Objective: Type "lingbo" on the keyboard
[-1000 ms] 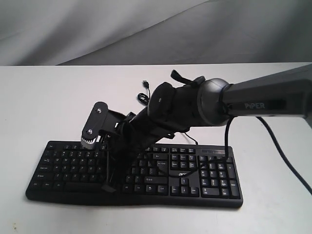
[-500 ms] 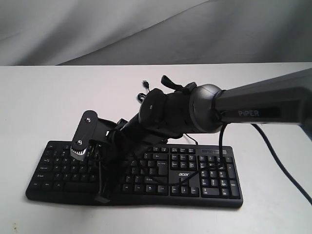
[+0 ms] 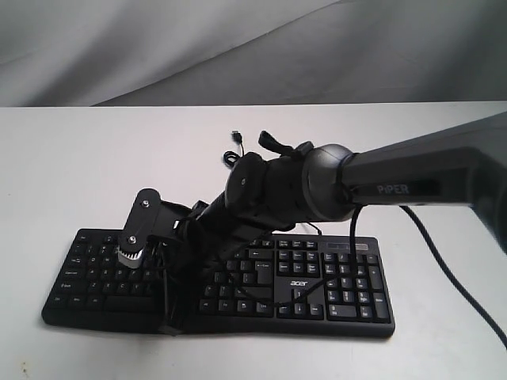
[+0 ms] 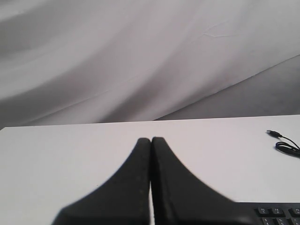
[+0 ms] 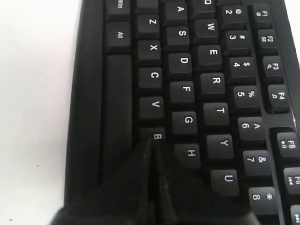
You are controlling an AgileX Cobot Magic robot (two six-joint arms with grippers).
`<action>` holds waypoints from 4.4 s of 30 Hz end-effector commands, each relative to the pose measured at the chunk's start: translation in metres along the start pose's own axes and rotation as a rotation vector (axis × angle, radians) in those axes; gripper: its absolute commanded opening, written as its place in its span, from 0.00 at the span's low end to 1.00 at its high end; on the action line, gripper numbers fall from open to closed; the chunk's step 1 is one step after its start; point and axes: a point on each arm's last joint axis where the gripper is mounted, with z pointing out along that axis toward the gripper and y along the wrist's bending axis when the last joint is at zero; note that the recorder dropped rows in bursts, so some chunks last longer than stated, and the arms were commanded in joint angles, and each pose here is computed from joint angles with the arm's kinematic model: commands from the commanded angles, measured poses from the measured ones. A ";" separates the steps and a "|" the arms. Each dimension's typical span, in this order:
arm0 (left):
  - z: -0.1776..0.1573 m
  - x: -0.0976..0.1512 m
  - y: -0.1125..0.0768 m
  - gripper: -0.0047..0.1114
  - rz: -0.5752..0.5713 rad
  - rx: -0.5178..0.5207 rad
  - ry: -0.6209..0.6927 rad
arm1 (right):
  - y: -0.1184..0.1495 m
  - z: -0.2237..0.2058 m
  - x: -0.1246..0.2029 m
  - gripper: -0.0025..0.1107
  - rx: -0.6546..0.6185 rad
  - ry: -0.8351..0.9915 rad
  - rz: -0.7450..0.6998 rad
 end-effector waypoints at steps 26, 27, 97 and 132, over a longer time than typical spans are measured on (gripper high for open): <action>0.000 0.001 -0.001 0.04 -0.002 0.007 -0.009 | -0.014 0.011 -0.017 0.02 0.011 -0.038 -0.018; 0.000 0.001 -0.001 0.04 -0.002 0.007 -0.009 | -0.014 0.011 -0.017 0.02 0.015 -0.040 -0.020; 0.000 0.001 -0.001 0.04 -0.002 0.007 -0.009 | -0.004 0.006 -0.016 0.02 -0.060 -0.020 -0.020; 0.000 0.001 -0.001 0.04 -0.002 0.007 -0.009 | -0.032 -0.041 0.004 0.02 0.056 0.001 0.047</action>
